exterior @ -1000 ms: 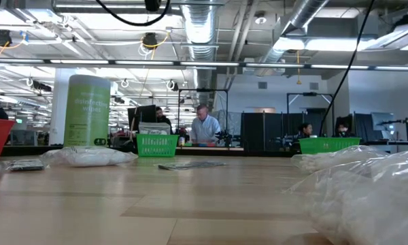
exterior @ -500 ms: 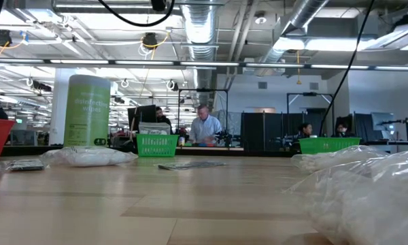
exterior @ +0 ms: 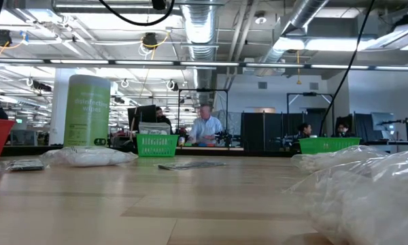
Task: Pick & Place Travel size toiletries
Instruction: Put the black deodorant into the top red basket
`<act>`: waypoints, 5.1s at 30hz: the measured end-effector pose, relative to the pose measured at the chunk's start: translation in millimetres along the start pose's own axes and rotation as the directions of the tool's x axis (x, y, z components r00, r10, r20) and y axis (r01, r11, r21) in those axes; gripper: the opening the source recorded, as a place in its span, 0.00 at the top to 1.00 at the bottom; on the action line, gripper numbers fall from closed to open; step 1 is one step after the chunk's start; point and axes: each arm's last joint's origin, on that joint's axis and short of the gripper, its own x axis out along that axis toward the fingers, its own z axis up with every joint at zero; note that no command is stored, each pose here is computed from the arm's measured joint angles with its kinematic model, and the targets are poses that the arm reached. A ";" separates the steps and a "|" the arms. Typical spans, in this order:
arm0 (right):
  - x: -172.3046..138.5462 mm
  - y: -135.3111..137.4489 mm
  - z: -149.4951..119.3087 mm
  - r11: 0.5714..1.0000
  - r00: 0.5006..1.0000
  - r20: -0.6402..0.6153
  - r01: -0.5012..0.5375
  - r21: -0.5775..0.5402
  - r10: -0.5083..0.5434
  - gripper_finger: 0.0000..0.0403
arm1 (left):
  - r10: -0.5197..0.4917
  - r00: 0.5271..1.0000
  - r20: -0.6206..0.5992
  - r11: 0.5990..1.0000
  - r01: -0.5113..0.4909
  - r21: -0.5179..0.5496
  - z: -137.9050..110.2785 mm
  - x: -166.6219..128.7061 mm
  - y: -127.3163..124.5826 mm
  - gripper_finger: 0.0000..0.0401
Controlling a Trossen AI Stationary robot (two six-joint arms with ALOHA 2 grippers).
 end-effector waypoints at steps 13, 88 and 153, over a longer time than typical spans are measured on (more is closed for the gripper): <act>0.0 1.4 -0.2 0.999 0.999 -0.024 -0.033 0.000 0.033 0.39 | 0.008 1.000 0.007 0.999 -0.008 -0.037 0.3 0.1 0.0 0.54; -35.1 57.0 4.8 0.975 0.966 -0.154 -0.216 -0.055 0.205 0.28 | 0.685 0.099 -0.721 0.718 -0.256 0.647 -71.8 -186.3 -20.9 0.54; -35.3 58.2 6.2 0.972 0.965 -0.142 -0.228 -0.053 0.219 0.28 | 0.596 0.160 -0.787 0.771 -0.387 0.505 -91.2 -190.2 -15.5 0.48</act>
